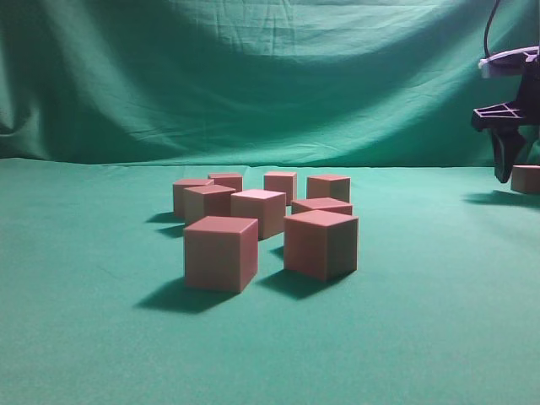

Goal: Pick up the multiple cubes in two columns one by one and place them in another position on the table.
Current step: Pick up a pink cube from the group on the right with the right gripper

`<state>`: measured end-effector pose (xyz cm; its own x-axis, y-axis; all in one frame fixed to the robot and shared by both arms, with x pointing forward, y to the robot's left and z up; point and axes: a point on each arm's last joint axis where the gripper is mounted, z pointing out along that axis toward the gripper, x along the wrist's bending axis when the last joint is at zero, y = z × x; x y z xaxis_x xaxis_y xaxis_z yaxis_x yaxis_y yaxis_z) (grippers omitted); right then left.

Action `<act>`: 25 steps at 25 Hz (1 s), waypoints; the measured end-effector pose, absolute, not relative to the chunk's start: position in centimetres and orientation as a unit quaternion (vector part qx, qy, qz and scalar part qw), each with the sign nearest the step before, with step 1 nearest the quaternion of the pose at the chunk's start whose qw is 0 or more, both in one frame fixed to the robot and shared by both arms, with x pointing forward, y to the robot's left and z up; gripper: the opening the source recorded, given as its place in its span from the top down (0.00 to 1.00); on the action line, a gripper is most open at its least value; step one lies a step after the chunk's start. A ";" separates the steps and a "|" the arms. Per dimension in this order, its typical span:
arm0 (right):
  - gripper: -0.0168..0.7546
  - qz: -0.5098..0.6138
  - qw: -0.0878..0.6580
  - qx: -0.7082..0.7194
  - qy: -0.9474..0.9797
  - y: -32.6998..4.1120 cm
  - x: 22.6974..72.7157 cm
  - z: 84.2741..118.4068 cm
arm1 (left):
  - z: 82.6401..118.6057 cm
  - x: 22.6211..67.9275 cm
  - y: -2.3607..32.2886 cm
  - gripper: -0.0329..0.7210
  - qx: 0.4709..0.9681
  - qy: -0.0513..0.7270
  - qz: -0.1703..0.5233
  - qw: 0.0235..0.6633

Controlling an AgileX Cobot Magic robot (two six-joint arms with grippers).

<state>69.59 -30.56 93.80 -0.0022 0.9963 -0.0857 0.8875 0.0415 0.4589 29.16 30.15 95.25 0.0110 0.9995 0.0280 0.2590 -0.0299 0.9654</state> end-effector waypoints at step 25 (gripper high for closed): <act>0.64 0.198 0.235 0.616 0.725 -24.8 65.0 106.1 | 95.3 29.2 30.1 0.96 0.570 0.552 0.436 0.425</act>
<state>64.97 -24.84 106.14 -0.1304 0.9866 -0.0979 0.8005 0.1631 0.5767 29.16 30.15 95.25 0.0110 0.9995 0.0280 0.2590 -0.0299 0.9654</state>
